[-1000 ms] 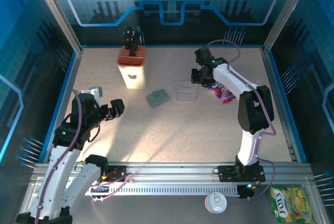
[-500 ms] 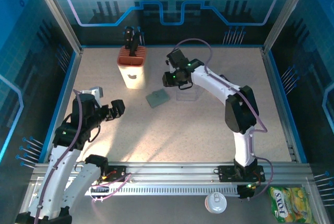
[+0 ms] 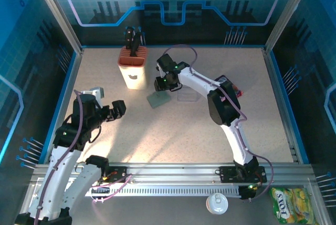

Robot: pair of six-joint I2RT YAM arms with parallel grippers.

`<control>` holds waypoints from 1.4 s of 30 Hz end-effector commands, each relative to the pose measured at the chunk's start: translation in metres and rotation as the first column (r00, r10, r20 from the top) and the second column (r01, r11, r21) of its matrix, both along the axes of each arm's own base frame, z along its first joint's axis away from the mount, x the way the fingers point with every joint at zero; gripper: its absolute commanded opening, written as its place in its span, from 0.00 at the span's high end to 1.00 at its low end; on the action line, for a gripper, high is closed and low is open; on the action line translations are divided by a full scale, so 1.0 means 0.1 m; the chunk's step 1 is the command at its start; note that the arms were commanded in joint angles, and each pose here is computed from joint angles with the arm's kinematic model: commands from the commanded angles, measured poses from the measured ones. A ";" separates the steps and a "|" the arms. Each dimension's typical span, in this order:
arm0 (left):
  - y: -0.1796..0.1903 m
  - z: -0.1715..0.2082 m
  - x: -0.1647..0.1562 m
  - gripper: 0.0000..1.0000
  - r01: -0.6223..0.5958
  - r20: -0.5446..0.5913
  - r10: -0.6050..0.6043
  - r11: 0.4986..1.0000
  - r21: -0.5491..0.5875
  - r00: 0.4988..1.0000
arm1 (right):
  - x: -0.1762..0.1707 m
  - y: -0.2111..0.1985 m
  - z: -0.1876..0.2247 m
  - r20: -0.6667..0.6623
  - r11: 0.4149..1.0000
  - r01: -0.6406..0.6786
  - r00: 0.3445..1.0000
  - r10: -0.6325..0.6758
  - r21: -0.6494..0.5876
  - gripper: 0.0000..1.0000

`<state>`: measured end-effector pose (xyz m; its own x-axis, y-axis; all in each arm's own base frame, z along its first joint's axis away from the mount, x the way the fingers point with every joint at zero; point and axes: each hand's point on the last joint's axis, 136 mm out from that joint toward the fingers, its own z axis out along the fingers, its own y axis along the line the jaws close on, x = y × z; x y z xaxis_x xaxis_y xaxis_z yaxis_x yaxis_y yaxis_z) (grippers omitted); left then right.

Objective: Take the credit cards out of the card holder

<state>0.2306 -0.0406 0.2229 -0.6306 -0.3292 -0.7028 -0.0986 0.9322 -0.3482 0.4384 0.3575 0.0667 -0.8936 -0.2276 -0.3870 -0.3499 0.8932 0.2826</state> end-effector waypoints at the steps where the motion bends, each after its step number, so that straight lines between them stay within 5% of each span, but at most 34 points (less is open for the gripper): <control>1: -0.02 -0.06 -0.01 0.01 -0.007 -0.018 0.006 1.000 -0.012 1.000 | -0.02 0.15 -0.09 -0.010 0.999 -0.054 0.998 0.054 0.004 0.60; 16: 0.00 -0.08 0.00 0.01 -0.015 -0.028 0.015 1.000 -0.002 1.000 | -0.14 0.35 -0.31 -0.060 0.987 -0.158 0.985 0.160 0.038 0.58; 28: 0.00 -0.08 0.00 0.01 -0.018 -0.029 0.017 1.000 -0.003 0.999 | -0.55 0.14 -0.23 -0.146 0.987 -0.158 0.977 0.154 -0.013 0.24; 42: -0.02 -0.09 0.00 0.01 -0.007 -0.033 0.006 1.000 -0.010 0.999 | -1.17 0.21 -0.08 -0.176 0.970 -0.232 0.955 0.240 0.064 0.13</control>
<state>0.2326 -0.0410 0.2188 -0.6410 -0.3411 -0.6876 -0.1164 0.9287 -0.3522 0.3407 0.3594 0.0394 -0.8966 -0.3929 -0.2044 -0.4415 0.8293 0.3426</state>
